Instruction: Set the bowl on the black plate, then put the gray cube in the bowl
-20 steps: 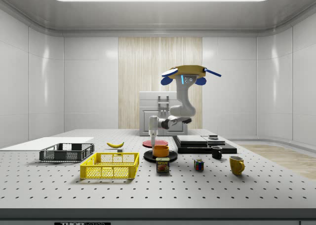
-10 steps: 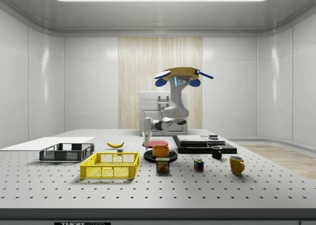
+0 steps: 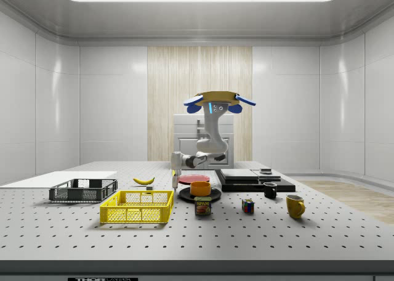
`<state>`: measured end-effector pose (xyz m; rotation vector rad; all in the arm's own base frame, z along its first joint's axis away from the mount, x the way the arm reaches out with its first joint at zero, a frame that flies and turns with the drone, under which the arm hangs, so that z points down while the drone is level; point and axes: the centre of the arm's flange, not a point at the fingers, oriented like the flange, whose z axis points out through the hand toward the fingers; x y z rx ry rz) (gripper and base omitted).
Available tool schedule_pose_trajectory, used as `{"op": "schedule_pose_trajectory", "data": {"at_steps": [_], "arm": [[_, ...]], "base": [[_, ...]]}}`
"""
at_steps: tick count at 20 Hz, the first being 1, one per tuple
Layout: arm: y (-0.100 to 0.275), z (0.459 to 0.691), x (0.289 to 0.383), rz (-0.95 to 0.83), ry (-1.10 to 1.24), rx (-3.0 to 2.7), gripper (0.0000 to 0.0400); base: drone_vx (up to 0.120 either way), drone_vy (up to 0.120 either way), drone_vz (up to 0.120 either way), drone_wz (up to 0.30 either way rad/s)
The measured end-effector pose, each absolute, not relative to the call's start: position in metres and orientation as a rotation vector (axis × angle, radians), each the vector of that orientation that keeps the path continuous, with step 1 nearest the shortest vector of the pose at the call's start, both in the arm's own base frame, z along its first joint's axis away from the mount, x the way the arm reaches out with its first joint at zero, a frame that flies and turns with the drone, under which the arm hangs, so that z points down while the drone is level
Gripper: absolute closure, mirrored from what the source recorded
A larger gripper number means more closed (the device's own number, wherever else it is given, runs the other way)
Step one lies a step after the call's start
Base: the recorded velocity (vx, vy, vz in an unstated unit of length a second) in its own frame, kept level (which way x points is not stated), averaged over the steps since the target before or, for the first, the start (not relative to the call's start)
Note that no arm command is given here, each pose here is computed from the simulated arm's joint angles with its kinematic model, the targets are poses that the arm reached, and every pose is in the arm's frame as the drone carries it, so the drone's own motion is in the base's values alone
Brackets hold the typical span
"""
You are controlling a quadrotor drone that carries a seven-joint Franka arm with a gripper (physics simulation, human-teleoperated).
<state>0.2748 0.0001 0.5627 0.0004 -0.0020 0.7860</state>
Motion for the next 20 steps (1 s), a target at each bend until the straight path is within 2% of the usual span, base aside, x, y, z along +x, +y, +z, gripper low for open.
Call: {"op": "schedule_pose_trajectory", "data": {"at_steps": [6,10,14,20], "arm": [[0.0001,0.5627,0.2748,0.786,-0.002,0.0,0.0],[0.0001,0.5627,0.2748,0.786,-0.002,0.0,0.0],[0.0001,0.5627,0.2748,0.786,-0.002,0.0,0.0],[0.0001,0.5627,0.2748,0.786,-0.002,0.0,0.0]], "base": [[0.12,0.0,0.0,0.0],[0.12,0.0,-0.09,0.0],[0.12,-0.07,0.0,0.0],[0.12,0.0,0.0,0.0]]}}
